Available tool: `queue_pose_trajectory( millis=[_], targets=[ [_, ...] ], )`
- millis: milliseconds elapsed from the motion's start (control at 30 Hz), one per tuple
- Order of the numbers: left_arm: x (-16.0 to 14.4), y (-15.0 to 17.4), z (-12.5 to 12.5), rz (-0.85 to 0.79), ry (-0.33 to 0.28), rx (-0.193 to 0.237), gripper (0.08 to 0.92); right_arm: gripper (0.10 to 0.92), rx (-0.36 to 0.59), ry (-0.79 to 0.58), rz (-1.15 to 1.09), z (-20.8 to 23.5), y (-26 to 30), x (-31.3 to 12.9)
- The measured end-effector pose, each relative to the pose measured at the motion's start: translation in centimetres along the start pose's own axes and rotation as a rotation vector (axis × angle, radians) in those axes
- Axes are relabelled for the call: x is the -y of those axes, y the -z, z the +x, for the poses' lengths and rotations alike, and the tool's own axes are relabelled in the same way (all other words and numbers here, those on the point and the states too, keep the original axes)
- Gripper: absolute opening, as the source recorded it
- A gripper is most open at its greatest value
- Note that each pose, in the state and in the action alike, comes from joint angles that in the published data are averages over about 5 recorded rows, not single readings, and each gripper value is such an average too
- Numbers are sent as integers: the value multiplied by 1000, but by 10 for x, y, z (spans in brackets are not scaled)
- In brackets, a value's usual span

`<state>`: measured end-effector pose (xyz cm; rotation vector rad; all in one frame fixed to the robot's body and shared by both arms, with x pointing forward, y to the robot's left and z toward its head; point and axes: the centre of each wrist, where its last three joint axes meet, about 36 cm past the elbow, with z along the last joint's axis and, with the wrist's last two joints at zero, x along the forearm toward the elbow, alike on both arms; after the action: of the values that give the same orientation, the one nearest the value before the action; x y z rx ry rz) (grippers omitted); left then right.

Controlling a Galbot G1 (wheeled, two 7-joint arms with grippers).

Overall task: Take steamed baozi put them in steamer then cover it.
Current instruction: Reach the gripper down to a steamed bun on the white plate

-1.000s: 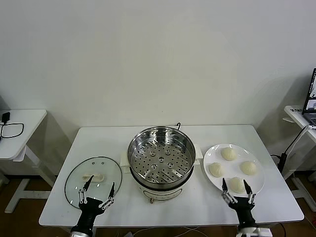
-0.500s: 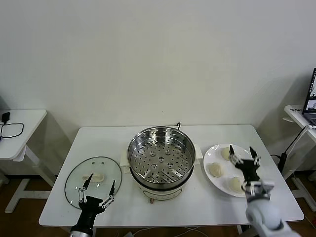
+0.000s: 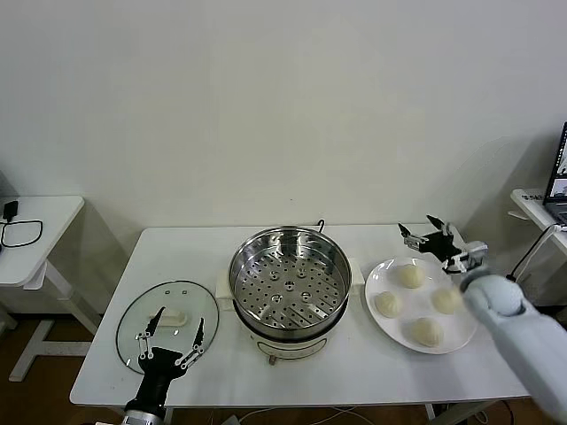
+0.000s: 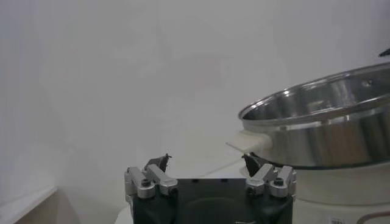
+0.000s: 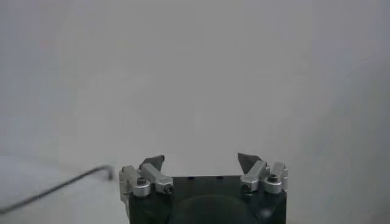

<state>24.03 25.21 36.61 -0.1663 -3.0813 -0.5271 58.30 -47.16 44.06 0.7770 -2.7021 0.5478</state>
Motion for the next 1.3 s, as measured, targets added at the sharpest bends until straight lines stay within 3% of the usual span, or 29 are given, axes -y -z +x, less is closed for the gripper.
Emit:
queue_pose_trajectory(
  millis=[333,633,933,1300],
  targets=[
    [-3,3,-1,3,15,-2,823,823,-277,369,295,-20,41,71],
    [-6,1,0,5,28,-10,823,823,-515,573,500,-58,75,85],
    [-7,0,0,8,35,-12,823,823,-675,684,627,-93,85,72],
    [-7,-2,1,8,46,-17,823,823,-755,704,712,-112,78,60]
  ],
)
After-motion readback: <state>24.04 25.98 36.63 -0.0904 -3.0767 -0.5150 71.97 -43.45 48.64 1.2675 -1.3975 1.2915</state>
